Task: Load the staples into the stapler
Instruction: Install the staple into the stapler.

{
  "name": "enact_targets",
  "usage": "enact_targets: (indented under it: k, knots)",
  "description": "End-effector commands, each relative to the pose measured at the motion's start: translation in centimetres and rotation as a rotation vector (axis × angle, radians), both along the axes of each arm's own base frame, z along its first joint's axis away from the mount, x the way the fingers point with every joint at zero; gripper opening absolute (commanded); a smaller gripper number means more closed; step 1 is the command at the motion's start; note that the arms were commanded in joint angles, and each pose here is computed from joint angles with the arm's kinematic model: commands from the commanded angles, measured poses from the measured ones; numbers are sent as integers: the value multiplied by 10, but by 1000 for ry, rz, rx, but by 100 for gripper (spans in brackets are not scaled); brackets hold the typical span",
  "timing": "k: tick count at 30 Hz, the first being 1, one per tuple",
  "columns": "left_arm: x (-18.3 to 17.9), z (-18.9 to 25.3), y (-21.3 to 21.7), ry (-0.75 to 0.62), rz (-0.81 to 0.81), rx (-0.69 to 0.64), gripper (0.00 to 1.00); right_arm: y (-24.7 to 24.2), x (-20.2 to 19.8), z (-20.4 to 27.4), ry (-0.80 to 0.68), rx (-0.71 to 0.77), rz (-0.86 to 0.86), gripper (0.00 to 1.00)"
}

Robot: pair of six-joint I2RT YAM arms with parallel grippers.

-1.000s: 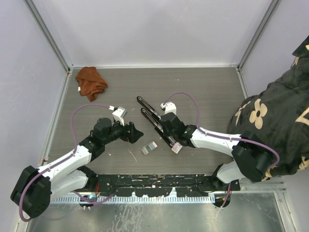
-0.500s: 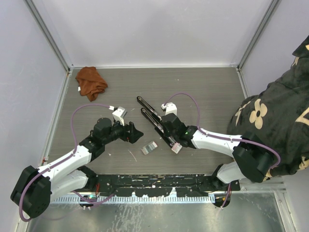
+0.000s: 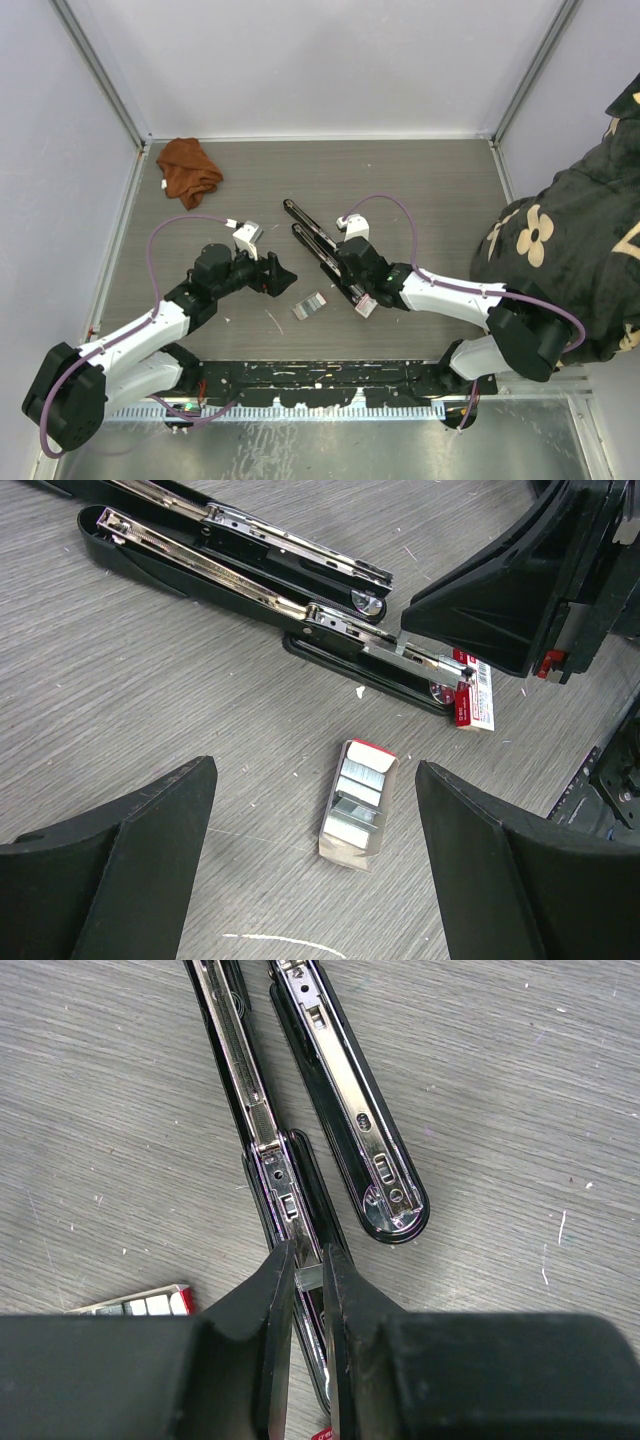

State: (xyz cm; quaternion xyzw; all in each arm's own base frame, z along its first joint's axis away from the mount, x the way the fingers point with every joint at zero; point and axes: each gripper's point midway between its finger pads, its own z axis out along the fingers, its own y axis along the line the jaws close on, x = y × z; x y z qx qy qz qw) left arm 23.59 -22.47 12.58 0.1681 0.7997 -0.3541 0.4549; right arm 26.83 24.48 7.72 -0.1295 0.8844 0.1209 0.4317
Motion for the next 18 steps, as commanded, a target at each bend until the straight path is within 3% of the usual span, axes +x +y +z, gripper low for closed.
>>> enact_targets:
  k: [1, 18]
  knots:
    - [8, 15, -3, -68, 2, -30, 83, -1, -5, 0, 7, 1, 10, 19]
    - [8, 15, -2, -69, 5, -30, 83, 3, -9, -11, 32, -23, 37, 19]
